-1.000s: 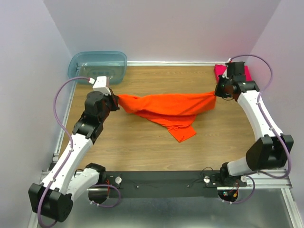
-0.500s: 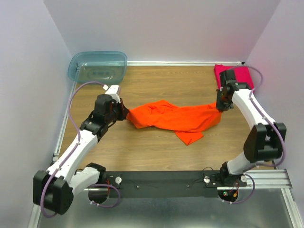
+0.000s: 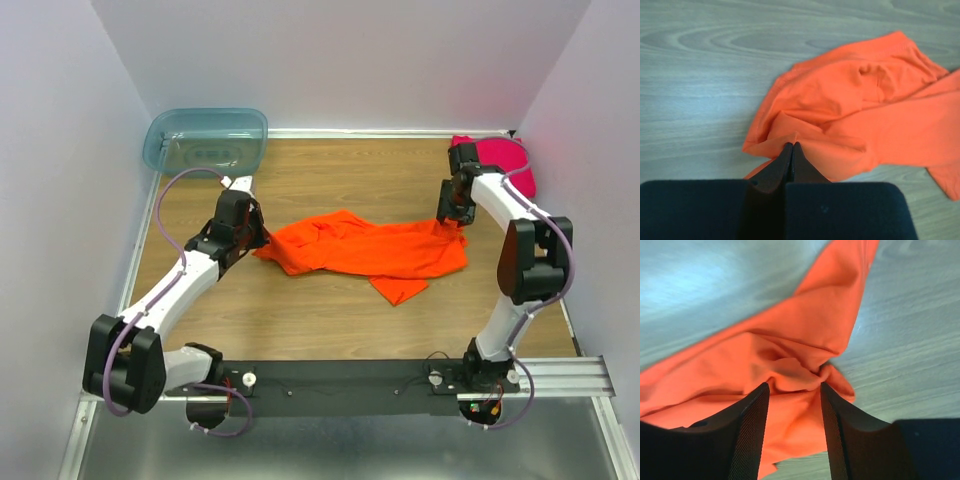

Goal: Fold and stack the t-shirts
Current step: Flatten the tshirt out

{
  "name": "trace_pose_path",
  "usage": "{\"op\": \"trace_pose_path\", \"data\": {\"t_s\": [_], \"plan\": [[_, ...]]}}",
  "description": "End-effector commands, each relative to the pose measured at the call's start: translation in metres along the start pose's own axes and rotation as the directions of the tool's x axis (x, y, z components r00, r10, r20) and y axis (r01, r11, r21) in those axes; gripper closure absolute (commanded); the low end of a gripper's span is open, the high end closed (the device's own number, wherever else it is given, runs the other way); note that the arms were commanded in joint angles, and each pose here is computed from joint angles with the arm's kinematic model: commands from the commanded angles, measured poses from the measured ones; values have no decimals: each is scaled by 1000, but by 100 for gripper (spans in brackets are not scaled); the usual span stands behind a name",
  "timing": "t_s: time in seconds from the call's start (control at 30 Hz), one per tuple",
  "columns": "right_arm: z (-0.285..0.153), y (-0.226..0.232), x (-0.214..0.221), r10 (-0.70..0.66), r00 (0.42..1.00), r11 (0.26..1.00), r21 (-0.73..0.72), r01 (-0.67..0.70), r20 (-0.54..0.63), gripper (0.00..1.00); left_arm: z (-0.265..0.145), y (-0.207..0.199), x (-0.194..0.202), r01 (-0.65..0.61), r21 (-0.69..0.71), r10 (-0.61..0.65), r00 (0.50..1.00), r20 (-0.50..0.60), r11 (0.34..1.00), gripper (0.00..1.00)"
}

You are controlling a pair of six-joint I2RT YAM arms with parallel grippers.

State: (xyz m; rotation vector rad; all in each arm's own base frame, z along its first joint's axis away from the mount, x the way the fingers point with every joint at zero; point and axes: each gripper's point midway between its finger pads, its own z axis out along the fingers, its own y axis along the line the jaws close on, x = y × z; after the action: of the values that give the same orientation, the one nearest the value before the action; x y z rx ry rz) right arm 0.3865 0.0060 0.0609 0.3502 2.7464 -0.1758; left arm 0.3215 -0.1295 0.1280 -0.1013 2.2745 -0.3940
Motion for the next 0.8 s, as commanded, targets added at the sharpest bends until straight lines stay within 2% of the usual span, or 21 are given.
{"op": "trace_pose_path", "data": {"t_s": [0.0, 0.17, 0.3, 0.4, 0.47, 0.57, 0.77], "plan": [[-34, 12, -29, 59, 987, 993, -106, -43, 150, 45, -1, 15, -34, 58, -110, -46, 993, 113, 992, 100], [-38, -4, -10, 84, 983, 995, -61, -75, 161, 41, 6, 44, -30, 126, -197, -107, 989, 105, 972, 100], [-41, -14, 16, 138, 982, 989, -66, -131, 132, 34, 9, 40, -29, 128, -176, -113, 989, 94, 976, 100], [-37, -30, 46, 254, 966, 959, -139, -246, 43, 34, 12, 35, -22, 134, -144, -126, 990, 66, 981, 100], [-41, -27, 67, 305, 952, 933, -200, -301, -7, 29, 13, 34, -20, 137, -137, -130, 990, 59, 981, 100], [-41, -29, 85, 371, 928, 902, -228, -366, -24, 25, 13, 32, -20, 136, -128, -130, 990, 58, 982, 100], [-25, -17, 110, 485, 869, 822, -289, -492, -99, 28, 14, 32, -21, 118, -131, -112, 992, 53, 984, 100]]}}
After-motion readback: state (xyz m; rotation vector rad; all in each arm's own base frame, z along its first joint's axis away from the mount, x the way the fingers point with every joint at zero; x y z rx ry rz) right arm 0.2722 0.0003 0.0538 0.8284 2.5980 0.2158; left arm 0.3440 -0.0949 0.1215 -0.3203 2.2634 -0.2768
